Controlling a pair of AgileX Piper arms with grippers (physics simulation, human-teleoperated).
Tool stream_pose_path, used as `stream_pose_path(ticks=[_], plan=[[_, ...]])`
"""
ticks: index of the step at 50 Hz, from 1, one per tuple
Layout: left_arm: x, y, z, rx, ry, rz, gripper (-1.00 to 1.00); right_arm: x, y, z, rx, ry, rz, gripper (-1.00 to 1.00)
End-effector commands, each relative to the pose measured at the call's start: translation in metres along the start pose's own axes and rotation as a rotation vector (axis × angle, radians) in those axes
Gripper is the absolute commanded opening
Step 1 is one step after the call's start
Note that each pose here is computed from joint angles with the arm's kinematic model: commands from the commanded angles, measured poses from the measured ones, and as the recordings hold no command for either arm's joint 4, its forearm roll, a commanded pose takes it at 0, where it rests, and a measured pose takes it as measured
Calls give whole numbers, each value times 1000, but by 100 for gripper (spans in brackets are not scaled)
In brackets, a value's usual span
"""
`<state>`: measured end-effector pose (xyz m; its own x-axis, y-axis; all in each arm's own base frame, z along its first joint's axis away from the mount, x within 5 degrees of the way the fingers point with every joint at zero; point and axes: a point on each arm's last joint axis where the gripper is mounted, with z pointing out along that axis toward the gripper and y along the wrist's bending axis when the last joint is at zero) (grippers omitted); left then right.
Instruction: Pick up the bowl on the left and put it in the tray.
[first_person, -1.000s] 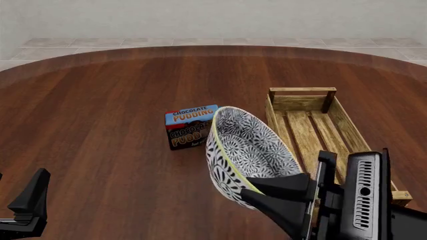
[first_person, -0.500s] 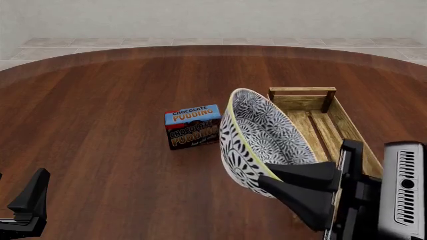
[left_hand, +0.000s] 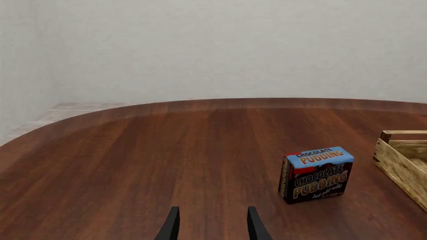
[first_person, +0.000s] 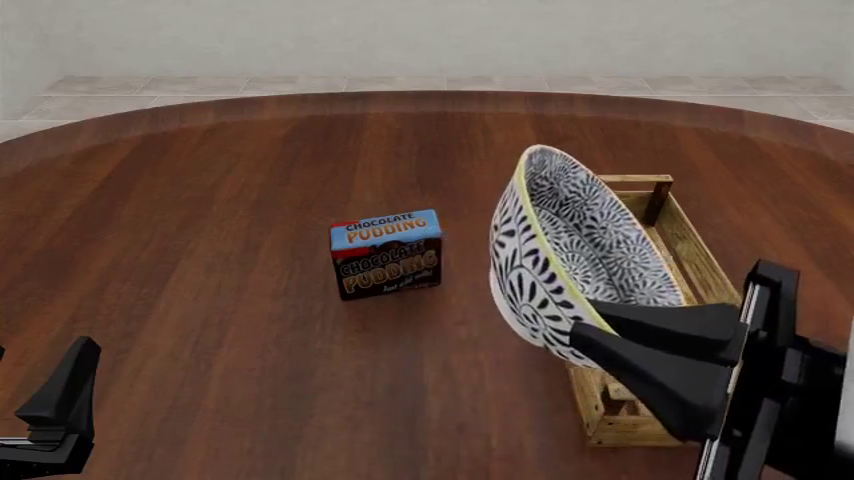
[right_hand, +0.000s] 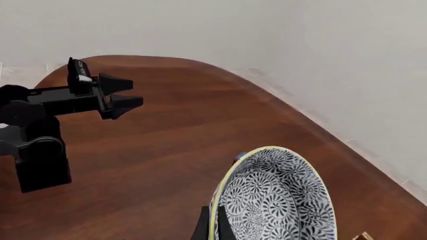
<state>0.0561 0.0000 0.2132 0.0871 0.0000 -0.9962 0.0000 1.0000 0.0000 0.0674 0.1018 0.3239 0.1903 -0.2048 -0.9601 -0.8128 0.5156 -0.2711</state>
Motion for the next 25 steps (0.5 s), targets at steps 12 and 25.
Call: stream_pose_path(ticks=[12,25], plan=[[0,0,0,0,0,0,100,0,-10,-15,94,0,-59,-100],[0,0,0,0,0,0,100,1,-14,-21,144,8,-69,-100]])
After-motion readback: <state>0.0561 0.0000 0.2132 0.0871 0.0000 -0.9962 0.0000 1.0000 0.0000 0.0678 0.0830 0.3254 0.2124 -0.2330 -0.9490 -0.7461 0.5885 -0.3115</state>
